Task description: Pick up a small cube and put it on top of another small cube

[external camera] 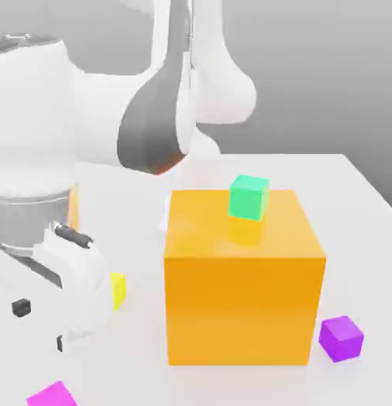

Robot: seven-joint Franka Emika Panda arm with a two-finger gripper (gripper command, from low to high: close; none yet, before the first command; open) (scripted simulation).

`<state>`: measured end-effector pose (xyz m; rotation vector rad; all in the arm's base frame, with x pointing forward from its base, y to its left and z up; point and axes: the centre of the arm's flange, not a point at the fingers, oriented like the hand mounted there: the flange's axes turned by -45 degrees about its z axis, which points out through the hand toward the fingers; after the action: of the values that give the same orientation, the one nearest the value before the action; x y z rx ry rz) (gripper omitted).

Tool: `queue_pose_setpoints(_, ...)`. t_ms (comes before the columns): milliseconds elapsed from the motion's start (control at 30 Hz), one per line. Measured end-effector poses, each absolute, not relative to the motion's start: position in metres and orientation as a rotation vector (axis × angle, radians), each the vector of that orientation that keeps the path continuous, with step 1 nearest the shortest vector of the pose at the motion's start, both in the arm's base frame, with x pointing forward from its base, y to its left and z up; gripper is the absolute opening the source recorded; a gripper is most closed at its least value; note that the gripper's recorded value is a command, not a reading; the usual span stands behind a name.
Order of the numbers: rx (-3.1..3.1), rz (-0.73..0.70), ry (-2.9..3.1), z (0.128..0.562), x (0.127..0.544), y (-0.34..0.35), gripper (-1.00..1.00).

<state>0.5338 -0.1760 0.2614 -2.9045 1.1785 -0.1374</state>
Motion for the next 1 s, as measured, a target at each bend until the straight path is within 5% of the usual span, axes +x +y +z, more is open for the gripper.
queue_pose_setpoints(233,-2.854,-0.002,1.314,0.145,0.522,-0.195,0.0)
queue_pose_setpoints(267,-2.853,-0.001,1.315,0.135,0.521,-0.194,-1.0)
queue_pose_setpoints(500,-2.853,-0.002,1.315,0.135,0.521,-0.195,-1.0)
queue_pose_setpoints(1000,-3.106,-0.002,0.527,0.316,0.499,-0.073,-1.0)
